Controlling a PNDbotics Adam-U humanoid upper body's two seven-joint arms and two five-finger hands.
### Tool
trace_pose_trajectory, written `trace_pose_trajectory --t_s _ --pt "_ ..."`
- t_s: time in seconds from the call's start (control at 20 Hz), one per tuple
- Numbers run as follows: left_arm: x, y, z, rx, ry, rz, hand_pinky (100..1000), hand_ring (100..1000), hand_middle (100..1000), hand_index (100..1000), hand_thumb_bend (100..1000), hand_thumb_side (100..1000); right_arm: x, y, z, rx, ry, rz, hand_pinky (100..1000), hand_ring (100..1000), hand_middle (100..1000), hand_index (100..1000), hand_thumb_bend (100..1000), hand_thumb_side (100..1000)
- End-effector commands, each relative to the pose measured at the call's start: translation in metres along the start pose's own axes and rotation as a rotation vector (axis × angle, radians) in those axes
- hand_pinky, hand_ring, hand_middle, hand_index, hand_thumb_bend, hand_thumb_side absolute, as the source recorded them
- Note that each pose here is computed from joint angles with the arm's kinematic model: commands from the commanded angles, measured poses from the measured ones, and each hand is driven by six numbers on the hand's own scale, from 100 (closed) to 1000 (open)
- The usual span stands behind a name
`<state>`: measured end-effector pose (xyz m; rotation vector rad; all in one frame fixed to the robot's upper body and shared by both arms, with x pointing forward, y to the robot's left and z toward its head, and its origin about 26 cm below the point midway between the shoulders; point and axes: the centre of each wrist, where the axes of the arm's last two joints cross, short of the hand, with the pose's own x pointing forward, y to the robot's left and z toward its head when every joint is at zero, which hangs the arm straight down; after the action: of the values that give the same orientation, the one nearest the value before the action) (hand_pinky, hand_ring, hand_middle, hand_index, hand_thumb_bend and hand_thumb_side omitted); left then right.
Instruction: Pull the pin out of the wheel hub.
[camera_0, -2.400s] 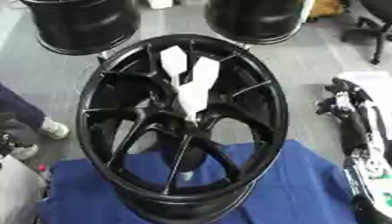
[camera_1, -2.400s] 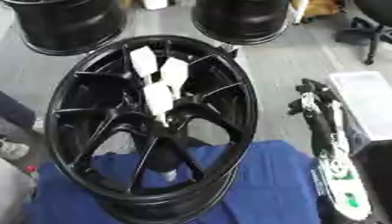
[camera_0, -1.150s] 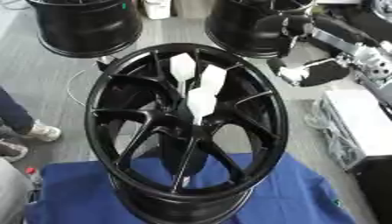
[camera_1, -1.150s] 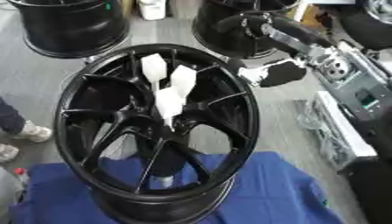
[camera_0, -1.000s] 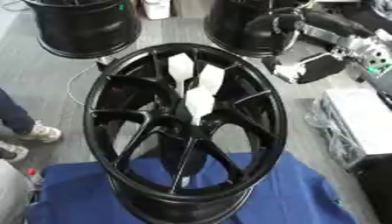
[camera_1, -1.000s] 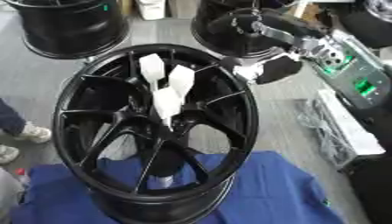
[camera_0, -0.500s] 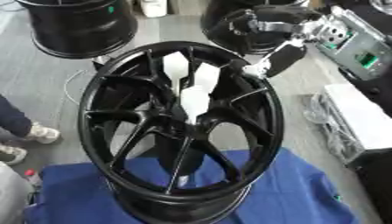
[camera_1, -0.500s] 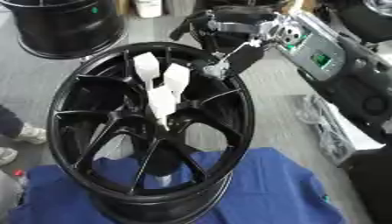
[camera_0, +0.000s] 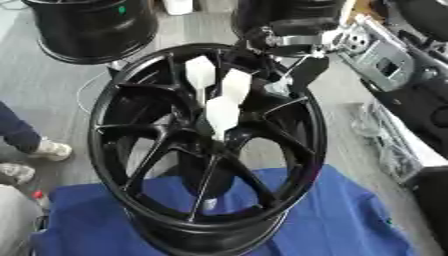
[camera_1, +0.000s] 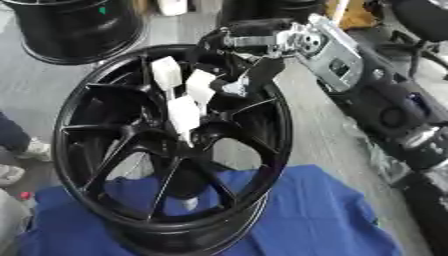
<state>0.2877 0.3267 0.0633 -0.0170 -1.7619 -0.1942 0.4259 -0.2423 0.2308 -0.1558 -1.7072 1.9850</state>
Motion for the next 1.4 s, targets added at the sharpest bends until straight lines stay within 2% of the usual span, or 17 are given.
trace_pose_trajectory --t_s 0.05,0.85,1.4 --pt "0.0069 0.0008 -0.0033 -0.007 -0.030 -0.015 574 429 574 765 100 1000 -0.0008 -0.0149 0.0052 0.017 0.004 0.016 421 459 854 940 137 479" --pt "0.0052 -0.0006 -0.0034 -0.014 -0.026 -0.020 576 432 577 765 100 1000 -0.0017 -0.0192 0.0035 0.121 -0.020 -0.013 415 450 839 927 130 445" --pt "0.0063 -0.0011 -0.0045 -0.021 -0.029 -0.024 577 433 579 766 100 1000 -0.0095 -0.0125 -0.0009 0.166 0.013 0.000 420 448 840 925 124 394"
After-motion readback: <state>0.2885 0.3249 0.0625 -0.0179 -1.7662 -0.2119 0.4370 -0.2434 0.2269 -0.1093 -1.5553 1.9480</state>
